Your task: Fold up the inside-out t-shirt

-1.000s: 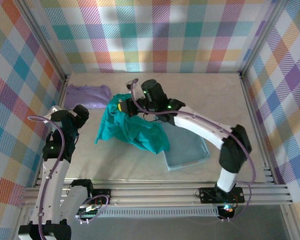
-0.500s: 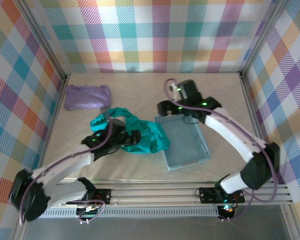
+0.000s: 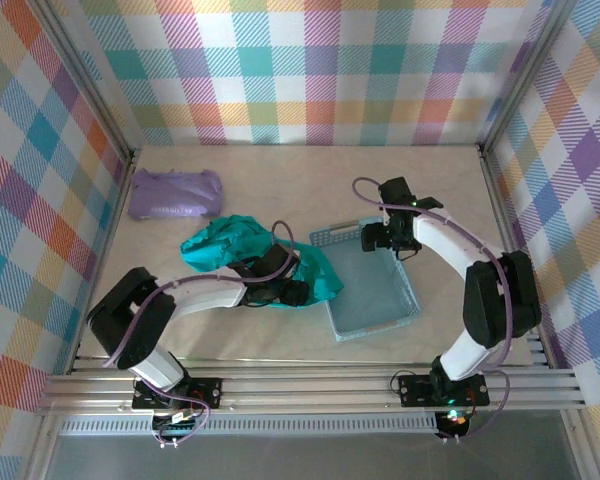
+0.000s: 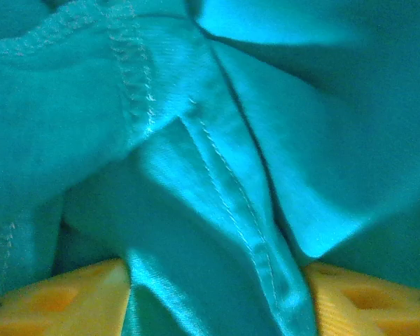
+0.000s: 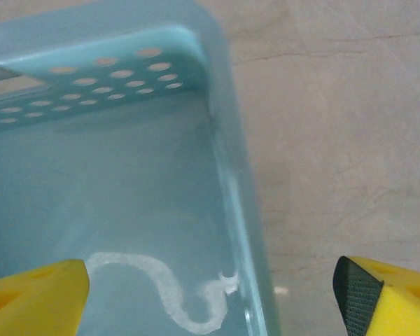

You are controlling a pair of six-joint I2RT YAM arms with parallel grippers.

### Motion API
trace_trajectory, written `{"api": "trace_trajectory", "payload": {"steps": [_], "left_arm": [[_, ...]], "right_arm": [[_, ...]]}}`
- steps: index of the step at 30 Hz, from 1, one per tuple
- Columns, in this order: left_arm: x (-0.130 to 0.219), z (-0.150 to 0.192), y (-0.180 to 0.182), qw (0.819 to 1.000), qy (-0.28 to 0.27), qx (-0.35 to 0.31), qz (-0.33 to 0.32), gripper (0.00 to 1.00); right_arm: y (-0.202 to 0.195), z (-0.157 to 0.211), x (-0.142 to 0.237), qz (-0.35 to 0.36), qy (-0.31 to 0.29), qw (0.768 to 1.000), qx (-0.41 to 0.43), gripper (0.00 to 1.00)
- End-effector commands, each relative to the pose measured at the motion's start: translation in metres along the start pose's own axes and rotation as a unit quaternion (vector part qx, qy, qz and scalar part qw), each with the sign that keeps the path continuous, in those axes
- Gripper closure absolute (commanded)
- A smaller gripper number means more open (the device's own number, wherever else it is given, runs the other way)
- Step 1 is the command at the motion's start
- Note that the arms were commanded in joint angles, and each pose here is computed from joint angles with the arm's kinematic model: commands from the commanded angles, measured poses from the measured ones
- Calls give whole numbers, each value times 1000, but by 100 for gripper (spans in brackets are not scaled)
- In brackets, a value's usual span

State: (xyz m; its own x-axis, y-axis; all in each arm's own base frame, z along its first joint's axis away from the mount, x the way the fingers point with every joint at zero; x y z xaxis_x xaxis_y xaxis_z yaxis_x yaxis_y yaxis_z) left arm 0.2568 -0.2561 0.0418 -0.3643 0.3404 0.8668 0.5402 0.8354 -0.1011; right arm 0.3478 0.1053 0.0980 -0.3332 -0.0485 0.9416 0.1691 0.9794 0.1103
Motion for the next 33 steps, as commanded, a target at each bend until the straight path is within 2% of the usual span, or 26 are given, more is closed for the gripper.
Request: {"api": "trace_trajectory", "payload": {"steps": [1, 4, 9, 11, 15, 19, 21, 24, 27, 30, 33], "left_arm": [[-6, -8, 34, 995, -4, 28, -93, 57], [-1, -8, 67, 984, -15, 55, -169, 72], [6, -20, 106, 970, -55, 139, -192, 84], [8, -28, 119, 966, -66, 161, -193, 84], [11, -51, 119, 970, -83, 156, -168, 83], [7, -62, 104, 977, -89, 151, -123, 79], [9, -64, 100, 978, -87, 151, -112, 76], [17, -65, 97, 978, -96, 156, -103, 69], [29, -68, 95, 977, -108, 156, -98, 61], [38, -70, 94, 977, -113, 154, -95, 55], [44, -72, 93, 977, -119, 148, -93, 50]], "right_arm": [[-1, -18, -12, -7, 1, 1000, -19, 20], [-19, -31, -22, 40, 5, 999, -24, 43], [-73, -75, -24, 125, -21, 992, -21, 69], [-96, -97, -20, 156, -41, 987, -13, 75], [-139, -162, -14, 216, -100, 971, 8, 77], [-159, -214, -1, 276, -128, 953, 9, 67], [-140, -216, 14, 242, -133, 961, -4, 57], [-71, -187, 29, 116, -142, 983, -10, 34], [2, -135, 25, -26, -109, 994, -7, 20], [34, -107, 5, -69, -70, 995, -18, 5], [51, -103, -11, -102, -53, 993, -35, 3]]}}
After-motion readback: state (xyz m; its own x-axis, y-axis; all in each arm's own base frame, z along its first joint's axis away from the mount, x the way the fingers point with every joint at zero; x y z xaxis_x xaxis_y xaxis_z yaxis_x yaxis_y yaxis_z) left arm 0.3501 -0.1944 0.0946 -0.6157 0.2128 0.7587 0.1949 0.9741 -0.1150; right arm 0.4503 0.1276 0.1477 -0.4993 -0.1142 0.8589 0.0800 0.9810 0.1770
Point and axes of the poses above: each hand's point on the last joint's axis, 136 mm out from that joint toward the fingers, its own x axis back along the fingers, its own y axis along the line the jaws close on, z = x × y, the point moved 1 cm from there along x, back along the fingers, and after that the axes turned 14 degrees about -x, right-handed, at the moved point
